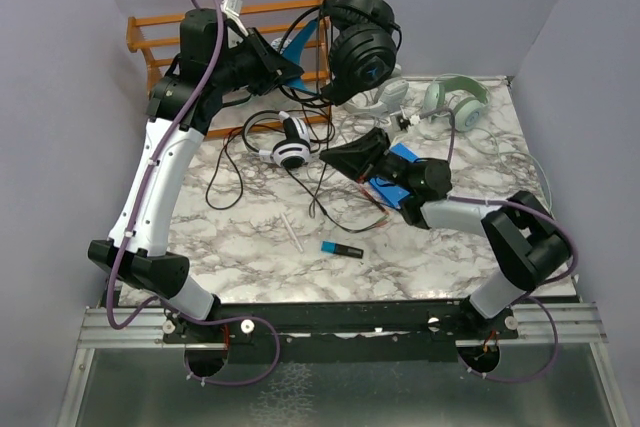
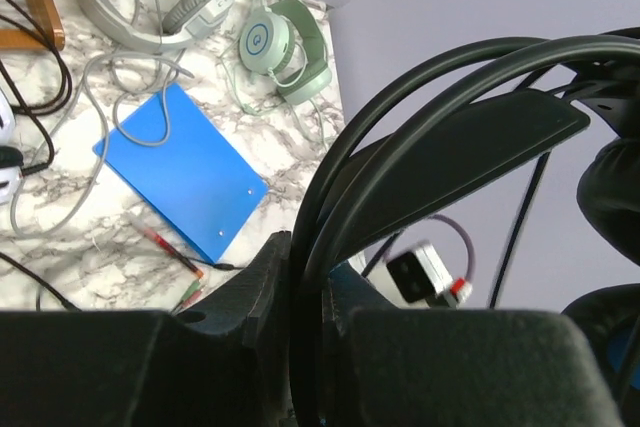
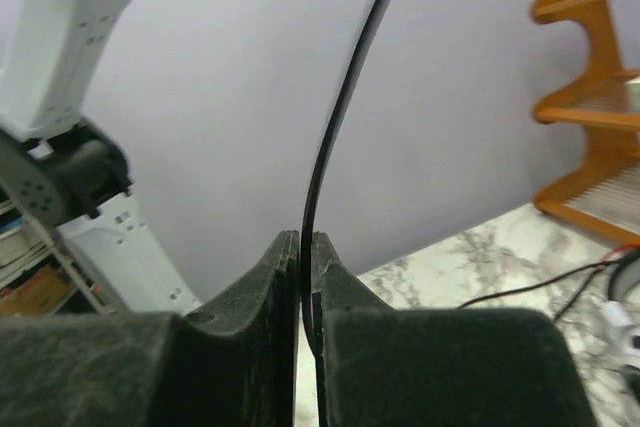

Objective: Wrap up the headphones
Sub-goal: Wrap the headphones cable around the headphones.

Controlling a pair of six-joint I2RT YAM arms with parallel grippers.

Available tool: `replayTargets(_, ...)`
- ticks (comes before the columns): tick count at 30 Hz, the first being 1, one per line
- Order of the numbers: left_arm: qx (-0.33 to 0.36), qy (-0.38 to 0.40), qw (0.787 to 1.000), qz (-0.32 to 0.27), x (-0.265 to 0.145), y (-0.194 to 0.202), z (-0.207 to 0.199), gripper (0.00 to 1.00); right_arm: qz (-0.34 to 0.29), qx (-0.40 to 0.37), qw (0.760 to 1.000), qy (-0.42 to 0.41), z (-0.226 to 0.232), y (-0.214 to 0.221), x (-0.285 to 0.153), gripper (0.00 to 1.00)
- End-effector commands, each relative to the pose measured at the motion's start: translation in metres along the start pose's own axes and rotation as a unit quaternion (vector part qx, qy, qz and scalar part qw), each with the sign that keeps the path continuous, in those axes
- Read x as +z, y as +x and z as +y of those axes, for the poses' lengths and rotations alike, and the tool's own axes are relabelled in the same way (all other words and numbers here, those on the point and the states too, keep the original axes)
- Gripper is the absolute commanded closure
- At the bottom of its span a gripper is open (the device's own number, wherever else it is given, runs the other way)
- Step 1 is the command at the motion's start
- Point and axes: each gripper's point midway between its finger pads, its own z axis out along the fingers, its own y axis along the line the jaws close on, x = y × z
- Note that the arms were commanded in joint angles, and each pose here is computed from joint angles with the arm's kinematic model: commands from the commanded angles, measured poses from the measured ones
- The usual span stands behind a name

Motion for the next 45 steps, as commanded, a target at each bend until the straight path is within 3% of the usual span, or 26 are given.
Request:
replayTargets(1,0.041,0.043,0.997,-0.058,-0.013,-0.021,-0.027,1.00,-0.002,-0.031,0.996,-0.080,0.058,-0.004,-0.001,0.86)
replayTargets(12,0.067,0.051,0.995,-0.057,-0.022,-0.012,-0.036,1.00,0.011,-0.050,0.995,-0.080,0.073,-0.007,0.002,0.69)
replayTargets(21,0.073,0.041,0.994,-0.071,-0.032,-0.011,-0.034,1.00,0.041,-0.032,0.988,-0.147,0.094,0.002,0.005,0.51)
replayTargets(38,0.072,0.056,0.994,-0.066,-0.036,-0.003,-0.047,1.00,0.036,-0.034,0.984,-0.173,0.102,0.012,0.040,0.46)
replayTargets(45,0.073,0.053,0.993,-0.070,-0.038,-0.002,-0.047,1.00,0.043,-0.025,0.993,-0.109,0.068,0.036,0.043,0.55)
